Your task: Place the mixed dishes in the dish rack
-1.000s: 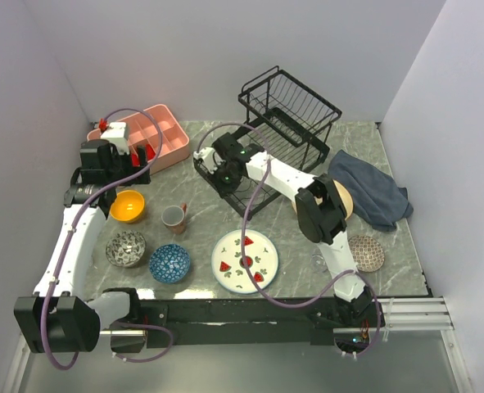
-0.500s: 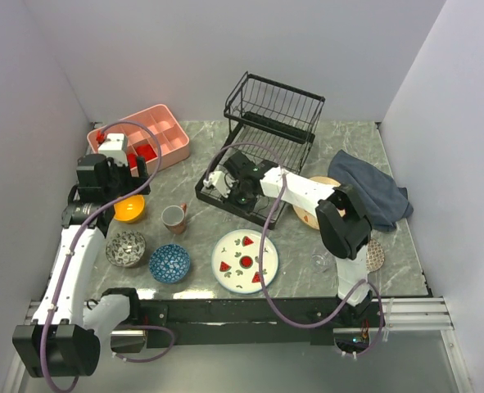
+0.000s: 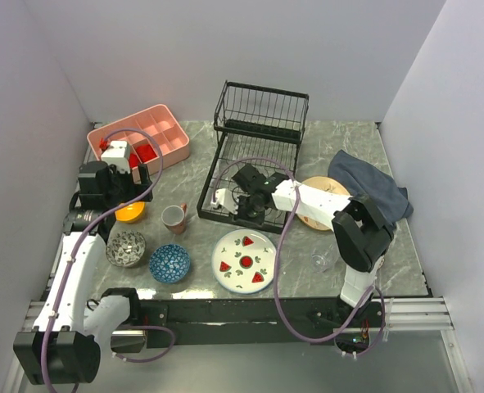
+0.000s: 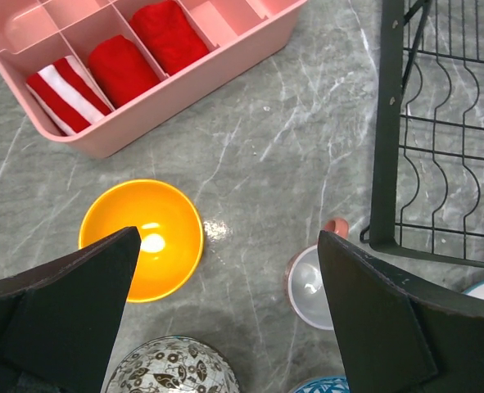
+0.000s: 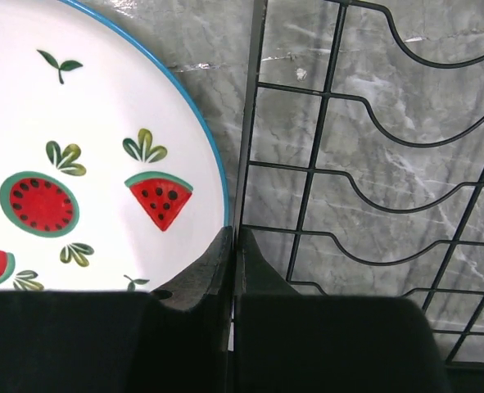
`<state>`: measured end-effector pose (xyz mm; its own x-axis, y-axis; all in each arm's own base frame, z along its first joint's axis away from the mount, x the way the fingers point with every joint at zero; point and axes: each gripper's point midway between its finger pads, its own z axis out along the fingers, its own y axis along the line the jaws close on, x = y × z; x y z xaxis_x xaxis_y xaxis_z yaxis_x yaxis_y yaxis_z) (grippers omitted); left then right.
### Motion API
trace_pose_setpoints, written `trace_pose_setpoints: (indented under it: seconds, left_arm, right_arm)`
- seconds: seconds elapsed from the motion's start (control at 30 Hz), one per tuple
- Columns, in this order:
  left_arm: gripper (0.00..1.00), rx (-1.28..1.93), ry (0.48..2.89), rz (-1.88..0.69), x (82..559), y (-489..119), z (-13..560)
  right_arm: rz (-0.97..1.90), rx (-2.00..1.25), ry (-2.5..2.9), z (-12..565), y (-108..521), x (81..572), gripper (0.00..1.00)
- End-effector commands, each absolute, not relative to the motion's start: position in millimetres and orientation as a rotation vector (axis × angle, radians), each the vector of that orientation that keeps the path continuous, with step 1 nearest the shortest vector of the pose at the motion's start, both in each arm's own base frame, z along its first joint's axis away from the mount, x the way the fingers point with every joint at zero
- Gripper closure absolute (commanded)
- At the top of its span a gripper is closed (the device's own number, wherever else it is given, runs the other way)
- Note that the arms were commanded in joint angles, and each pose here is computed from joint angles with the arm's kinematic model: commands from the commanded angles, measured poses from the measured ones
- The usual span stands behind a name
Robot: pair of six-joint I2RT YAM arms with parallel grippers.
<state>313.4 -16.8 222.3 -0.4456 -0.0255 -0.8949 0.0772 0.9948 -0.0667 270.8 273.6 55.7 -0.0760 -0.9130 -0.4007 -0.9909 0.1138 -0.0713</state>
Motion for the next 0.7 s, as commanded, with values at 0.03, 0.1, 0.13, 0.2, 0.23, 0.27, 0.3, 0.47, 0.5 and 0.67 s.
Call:
trace_pose_setpoints:
  seconds: [0.03,0.1,0.13,0.2,0.23,0.27,0.3,0.47,0.5,0.67]
  left_arm:
    - [0.03,0.080,1.983,-0.170,318,-27,233]
    - [0.03,0.084,1.990,-0.170,320,-27,231]
    - [0.03,0.089,1.996,-0.173,321,-28,230]
    - [0.03,0.104,1.999,-0.173,323,-29,231]
    - [0.03,0.107,1.998,-0.171,324,-29,231]
    - [0.03,0.111,1.997,-0.170,325,-29,231]
    - [0.03,0.114,1.997,-0.172,326,-29,230]
    - [0.03,0.111,1.992,-0.183,332,-30,229]
    - [0.03,0.114,1.994,-0.185,332,-31,228]
    - [0.03,0.128,2.009,-0.197,332,-33,223]
  right_arm:
    - [0.235,-1.975,2.101,27,239,289,1.00]
    - [0.214,-1.954,2.109,26,233,299,1.00]
    - [0.204,-1.954,2.111,25,225,305,1.00]
    - [0.187,-1.956,2.119,24,215,308,1.00]
    - [0.176,-1.955,2.119,26,207,311,1.00]
    - [0.168,-1.962,2.122,25,202,310,1.00]
    - [0.165,-1.983,2.130,21,195,305,1.00]
    - [0.133,-1.954,2.150,24,173,306,1.00]
    - [0.130,-1.941,2.162,24,170,307,1.00]
    - [0.083,-1.863,2.200,24,161,320,0.99]
